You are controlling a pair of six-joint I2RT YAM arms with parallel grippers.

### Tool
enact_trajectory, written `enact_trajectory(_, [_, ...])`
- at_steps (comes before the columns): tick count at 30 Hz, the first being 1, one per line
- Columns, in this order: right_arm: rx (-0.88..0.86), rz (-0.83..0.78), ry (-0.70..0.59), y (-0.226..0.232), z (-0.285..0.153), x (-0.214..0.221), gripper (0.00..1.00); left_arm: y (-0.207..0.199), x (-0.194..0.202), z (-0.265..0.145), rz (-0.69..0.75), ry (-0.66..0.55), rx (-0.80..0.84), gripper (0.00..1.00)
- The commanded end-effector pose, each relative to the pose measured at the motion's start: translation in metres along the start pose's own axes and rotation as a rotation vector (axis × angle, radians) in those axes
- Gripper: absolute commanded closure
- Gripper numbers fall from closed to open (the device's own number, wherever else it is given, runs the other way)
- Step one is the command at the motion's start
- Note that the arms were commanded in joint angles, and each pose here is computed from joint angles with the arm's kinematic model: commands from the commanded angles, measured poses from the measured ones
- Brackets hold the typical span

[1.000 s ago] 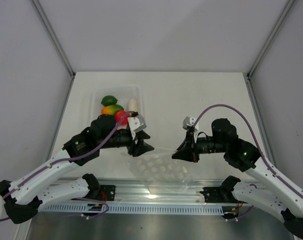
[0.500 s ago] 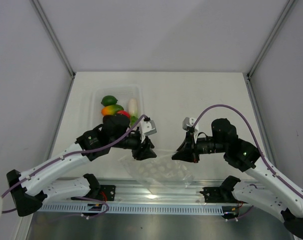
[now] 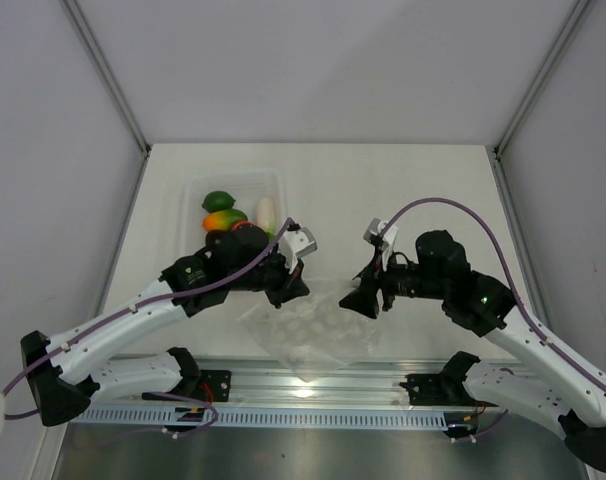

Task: Place the food in the zip-top bag and seal the zipper
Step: Open the zipper of the food storage bag at the center of the board.

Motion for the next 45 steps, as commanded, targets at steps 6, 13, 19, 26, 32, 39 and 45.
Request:
enact_trajectory(6, [0.483, 0.259, -0.112, -0.030, -0.002, -0.023, 0.01, 0.025, -0.039, -0.006, -0.319, -0.254, -0.507, 1.00])
enact_trajectory(13, [0.406, 0.478, -0.177, -0.027, 0.011, -0.064, 0.00, 0.026, -0.055, 0.002, -0.469, -0.476, -0.692, 1.00])
enact_trajectory(19, [0.486, 0.624, -0.230, -0.024, 0.031, -0.086, 0.03, 0.022, -0.064, 0.022, -0.573, -0.531, -0.851, 0.99])
enact_trajectory(26, [0.589, 0.635, -0.189, -0.026, 0.058, -0.088, 0.12, 0.020, -0.074, 0.041, -0.711, -0.473, -0.951, 0.99])
enact_trajectory(32, [0.637, 0.656, -0.136, -0.038, 0.073, -0.065, 0.38, 0.017, -0.075, 0.040, -0.741, -0.501, -0.905, 0.99])
enact_trajectory(39, [0.790, 0.590, -0.136, -0.049, 0.063, -0.048, 1.00, 0.015, -0.065, 0.031, -0.705, -0.503, -0.850, 1.00])
enact_trajectory(45, [0.847, 0.435, -0.123, -0.055, 0.054, -0.052, 1.00, 0.018, -0.044, 0.032, -0.628, -0.481, -0.575, 0.99])
Point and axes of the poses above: each gripper's point midway between its finger pads, its own z axis out along the fingers, its own y axis along the line the jaws close on, x = y × z, the point moved 10 cm from there along -z, back along the fingers
